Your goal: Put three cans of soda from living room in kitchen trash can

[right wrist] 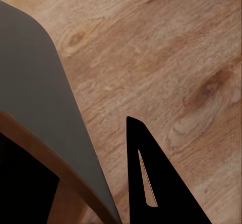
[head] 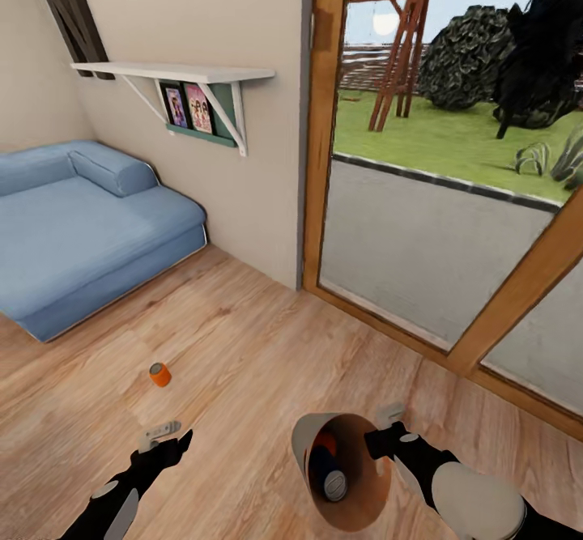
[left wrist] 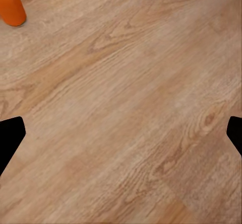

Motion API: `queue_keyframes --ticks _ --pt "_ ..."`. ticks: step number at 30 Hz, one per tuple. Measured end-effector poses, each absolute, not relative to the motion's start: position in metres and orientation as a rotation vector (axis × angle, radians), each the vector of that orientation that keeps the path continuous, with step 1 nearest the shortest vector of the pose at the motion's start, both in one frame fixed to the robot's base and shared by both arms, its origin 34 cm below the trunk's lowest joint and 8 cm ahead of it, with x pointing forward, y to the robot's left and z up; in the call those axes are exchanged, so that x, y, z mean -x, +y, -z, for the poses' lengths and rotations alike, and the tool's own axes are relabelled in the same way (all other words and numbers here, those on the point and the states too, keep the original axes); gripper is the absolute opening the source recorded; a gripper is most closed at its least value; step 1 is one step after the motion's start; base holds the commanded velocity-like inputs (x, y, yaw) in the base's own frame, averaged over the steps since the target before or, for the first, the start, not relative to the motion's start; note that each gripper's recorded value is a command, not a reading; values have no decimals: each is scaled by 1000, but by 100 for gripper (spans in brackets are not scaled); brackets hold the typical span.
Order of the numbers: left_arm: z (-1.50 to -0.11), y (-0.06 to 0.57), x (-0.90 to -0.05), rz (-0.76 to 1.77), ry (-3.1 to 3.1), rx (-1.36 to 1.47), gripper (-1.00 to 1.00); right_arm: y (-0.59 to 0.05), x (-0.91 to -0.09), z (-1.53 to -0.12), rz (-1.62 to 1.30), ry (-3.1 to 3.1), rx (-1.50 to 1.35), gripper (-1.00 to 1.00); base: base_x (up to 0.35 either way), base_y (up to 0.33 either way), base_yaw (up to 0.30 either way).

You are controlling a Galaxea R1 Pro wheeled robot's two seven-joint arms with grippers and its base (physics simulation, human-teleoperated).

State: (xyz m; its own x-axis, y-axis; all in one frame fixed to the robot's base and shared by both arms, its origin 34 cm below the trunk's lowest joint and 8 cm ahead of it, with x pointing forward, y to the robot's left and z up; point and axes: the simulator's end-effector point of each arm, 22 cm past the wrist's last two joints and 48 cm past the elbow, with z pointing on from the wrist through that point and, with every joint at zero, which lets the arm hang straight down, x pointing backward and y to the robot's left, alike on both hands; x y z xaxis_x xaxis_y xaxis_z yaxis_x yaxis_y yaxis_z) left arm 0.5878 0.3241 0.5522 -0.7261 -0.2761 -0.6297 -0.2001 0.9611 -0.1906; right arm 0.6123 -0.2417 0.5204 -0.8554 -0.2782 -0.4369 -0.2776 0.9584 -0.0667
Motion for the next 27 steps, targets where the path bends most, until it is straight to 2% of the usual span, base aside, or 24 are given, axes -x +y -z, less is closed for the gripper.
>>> queue_keyframes --ticks 7,18,27 --pt "-553 324 -588 143 2406 334 100 -242 -614 -523 5 2650 399 -100 240 -25 252" --pt "-555 324 -589 144 2402 330 100 -242 -616 -526 5 2643 398 -100 280 158 243" --pt "-538 318 -566 177 2521 371 100 -242 -616 -526 6 2642 397 -100 278 172 38"
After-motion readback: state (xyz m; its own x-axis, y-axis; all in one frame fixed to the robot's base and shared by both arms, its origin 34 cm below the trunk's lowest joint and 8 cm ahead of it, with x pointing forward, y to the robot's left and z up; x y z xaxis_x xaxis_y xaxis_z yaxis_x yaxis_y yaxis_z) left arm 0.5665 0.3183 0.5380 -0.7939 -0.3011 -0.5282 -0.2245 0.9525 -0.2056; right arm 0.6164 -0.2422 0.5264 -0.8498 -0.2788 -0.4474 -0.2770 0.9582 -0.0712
